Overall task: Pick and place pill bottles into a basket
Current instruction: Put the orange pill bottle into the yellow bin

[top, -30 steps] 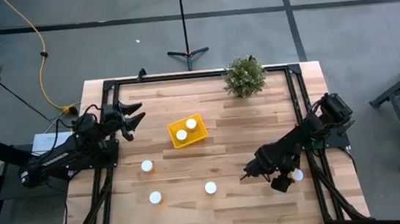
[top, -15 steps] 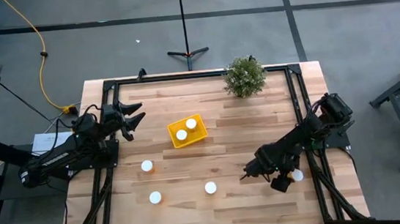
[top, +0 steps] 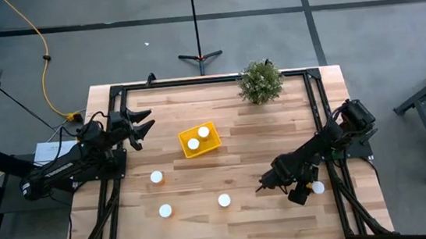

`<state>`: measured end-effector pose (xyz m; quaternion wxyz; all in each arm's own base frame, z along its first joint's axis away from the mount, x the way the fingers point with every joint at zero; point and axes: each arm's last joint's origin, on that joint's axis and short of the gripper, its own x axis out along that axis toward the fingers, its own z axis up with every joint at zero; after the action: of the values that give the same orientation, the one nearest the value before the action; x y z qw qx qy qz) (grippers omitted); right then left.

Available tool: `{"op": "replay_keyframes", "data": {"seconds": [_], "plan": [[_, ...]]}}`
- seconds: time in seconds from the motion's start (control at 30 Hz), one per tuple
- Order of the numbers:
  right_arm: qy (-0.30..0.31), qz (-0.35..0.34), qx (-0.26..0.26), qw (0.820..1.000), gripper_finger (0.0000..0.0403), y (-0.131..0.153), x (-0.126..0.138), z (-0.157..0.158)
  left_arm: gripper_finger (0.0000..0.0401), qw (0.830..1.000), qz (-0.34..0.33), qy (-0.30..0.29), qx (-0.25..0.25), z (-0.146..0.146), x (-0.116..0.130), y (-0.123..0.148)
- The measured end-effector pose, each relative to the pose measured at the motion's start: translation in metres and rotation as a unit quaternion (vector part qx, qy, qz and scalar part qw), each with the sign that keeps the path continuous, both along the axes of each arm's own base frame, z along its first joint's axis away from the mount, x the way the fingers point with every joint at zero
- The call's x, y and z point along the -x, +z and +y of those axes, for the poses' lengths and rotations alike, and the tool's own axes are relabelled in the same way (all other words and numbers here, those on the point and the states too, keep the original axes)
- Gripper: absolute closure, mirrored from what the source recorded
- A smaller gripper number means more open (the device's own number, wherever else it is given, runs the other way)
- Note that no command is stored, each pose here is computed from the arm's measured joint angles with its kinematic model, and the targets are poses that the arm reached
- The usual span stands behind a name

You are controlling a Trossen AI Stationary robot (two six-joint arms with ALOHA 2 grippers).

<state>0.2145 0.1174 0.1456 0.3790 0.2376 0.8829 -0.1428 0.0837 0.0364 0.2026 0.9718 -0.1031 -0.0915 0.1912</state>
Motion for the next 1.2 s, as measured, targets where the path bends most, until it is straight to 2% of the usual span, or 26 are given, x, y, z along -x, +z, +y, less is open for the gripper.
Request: {"op": "replay_keyframes", "data": {"seconds": [0.37, 0.73, 0.93, 1.03, 1.1, 1.2], "plan": [[-0.004, -0.005, -0.007, 1.000, 0.0236, 0.000, -0.003, -0.006, 0.0142, 1.000, 0.000, 0.000, 0.000, 0.000, 0.000, 0.000], [0.004, -0.010, -0.006, 1.000, 0.0233, 0.000, -0.004, -0.007, 0.0142, 1.000, 0.000, 0.000, 0.000, 0.000, 0.000, 0.000], [0.018, -0.024, 0.030, 0.999, 0.0213, -0.001, -0.006, -0.013, 0.0142, 1.000, 0.000, 0.000, 0.000, 0.000, 0.000, 0.000], [-0.002, -0.027, 0.065, 0.998, 0.0198, -0.002, -0.009, -0.022, 0.0142, 1.000, 0.000, 0.000, 0.000, 0.000, 0.000, 0.000], [0.008, -0.047, 0.102, 0.994, 0.0189, -0.003, -0.013, -0.031, 0.0142, 1.000, 0.000, 0.000, 0.000, 0.000, 0.000, 0.000], [0.057, -0.114, 0.142, 0.982, 0.0176, 0.001, -0.018, -0.038, 0.0142, 1.000, 0.000, 0.000, 0.000, 0.000, 0.000, 0.000]]}}
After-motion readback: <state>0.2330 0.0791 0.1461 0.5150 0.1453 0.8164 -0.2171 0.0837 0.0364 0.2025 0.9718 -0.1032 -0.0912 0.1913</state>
